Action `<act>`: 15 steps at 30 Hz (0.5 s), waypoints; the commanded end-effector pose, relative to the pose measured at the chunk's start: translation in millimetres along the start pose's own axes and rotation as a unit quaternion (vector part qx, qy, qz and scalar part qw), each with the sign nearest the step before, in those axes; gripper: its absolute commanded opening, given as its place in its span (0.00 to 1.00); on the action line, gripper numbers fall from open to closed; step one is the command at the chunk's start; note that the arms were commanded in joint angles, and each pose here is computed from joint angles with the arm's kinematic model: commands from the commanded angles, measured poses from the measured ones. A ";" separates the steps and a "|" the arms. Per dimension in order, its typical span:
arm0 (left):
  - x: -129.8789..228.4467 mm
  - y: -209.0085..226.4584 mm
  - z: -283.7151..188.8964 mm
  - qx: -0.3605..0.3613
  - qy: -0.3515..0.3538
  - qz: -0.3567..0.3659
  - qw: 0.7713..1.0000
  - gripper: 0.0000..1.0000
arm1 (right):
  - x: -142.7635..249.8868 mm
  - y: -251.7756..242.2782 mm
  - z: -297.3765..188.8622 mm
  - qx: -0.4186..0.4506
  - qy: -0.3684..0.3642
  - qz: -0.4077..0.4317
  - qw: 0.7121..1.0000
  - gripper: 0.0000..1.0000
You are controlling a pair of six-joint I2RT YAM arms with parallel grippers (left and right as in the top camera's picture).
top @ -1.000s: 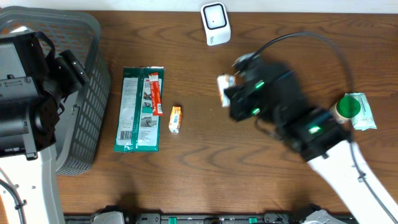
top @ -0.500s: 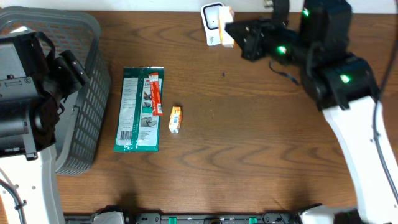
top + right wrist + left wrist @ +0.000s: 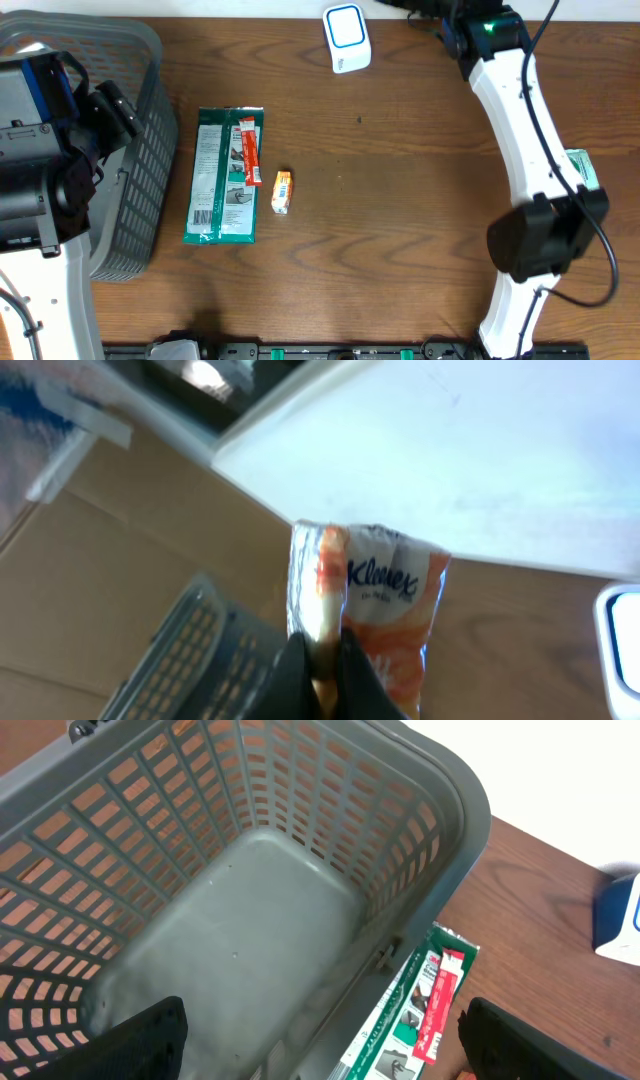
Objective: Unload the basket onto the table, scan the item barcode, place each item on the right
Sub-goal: 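Lift the Kleenex pack and hold it in front of the scanner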
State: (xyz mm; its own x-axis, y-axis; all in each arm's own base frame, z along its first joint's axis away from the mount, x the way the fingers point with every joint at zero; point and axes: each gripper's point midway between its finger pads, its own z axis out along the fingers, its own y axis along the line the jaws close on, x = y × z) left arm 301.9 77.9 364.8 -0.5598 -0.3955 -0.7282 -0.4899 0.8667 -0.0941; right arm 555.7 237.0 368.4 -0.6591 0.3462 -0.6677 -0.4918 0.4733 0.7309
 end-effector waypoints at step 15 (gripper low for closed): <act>-1.7 2.7 -0.6 -0.006 -0.003 -0.003 1.000 0.88 | 65.3 -172.0 77.6 0.010 0.014 0.131 0.991 0.01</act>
State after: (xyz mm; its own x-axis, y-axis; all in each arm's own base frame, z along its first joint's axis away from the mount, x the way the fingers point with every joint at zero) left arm 301.9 78.1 364.6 -0.5602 -0.3958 -0.7277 -0.4903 0.8665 -0.0938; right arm 637.0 243.7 191.2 -0.7694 0.4209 -0.4805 -0.3082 0.4142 0.8564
